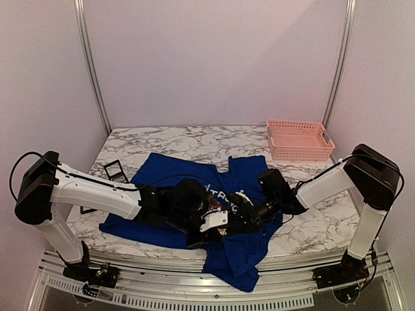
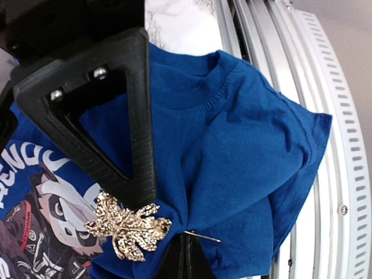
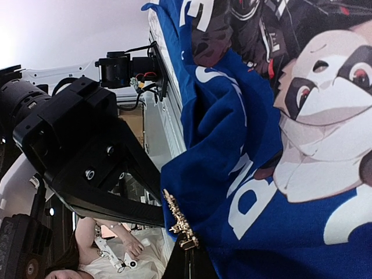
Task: Pin the brooch onto the clothing
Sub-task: Pass from the right arm to the left
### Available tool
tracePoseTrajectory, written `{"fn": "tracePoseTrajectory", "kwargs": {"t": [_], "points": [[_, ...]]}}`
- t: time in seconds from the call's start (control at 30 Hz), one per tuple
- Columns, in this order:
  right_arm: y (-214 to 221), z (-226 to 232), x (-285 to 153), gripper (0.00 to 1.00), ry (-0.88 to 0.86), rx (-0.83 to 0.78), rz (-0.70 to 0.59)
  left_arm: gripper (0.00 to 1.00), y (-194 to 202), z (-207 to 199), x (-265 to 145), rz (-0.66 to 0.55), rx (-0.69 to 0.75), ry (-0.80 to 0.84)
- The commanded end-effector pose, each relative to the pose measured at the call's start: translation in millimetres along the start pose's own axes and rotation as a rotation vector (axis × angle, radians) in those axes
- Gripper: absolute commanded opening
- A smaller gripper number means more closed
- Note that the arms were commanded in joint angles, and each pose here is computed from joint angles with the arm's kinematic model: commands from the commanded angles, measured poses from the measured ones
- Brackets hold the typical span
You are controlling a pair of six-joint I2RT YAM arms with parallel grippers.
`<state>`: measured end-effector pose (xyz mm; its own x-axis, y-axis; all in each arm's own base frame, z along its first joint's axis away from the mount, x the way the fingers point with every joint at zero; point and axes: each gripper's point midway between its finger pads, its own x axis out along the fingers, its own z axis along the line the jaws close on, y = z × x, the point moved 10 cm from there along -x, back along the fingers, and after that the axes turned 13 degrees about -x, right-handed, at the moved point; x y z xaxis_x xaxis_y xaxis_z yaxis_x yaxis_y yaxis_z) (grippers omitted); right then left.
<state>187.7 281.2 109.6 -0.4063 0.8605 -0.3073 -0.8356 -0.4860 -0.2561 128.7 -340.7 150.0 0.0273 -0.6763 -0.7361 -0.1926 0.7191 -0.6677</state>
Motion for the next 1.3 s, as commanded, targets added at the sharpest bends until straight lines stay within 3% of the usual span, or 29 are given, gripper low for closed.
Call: {"fn": "tracePoseTrajectory", "kwargs": {"t": [0.0,0.2,0.43,0.63,0.83,0.97,1.0,1.13,1.27], "points": [[13,2,10,0.00,-0.002,0.008,0.052,0.06,-55,4,-26,-0.254,-0.018,-0.029],[13,2,11,0.00,-0.003,0.007,0.053,0.23,-55,11,-20,-0.236,-0.033,-0.097],[14,2,10,0.00,-0.002,0.005,0.055,0.25,-45,15,-21,-0.173,0.019,-0.125],[12,1,11,0.00,0.007,-0.004,0.048,0.55,-47,13,-45,-0.169,0.010,-0.033],[10,2,11,0.00,0.014,-0.019,0.032,0.65,-21,13,-47,-0.143,-0.161,0.066],[9,4,10,0.00,0.019,-0.036,0.020,0.74,-6,21,-37,-0.198,-0.329,0.077],[8,5,9,0.00,0.023,-0.043,0.015,0.80,-4,22,-33,-0.214,-0.349,0.084],[7,10,7,0.00,0.036,-0.069,-0.009,0.99,0,21,-23,-0.276,-0.380,0.124],[12,14,3,0.00,0.041,-0.083,-0.044,1.00,10,19,-17,-0.277,-0.330,0.119]]}}
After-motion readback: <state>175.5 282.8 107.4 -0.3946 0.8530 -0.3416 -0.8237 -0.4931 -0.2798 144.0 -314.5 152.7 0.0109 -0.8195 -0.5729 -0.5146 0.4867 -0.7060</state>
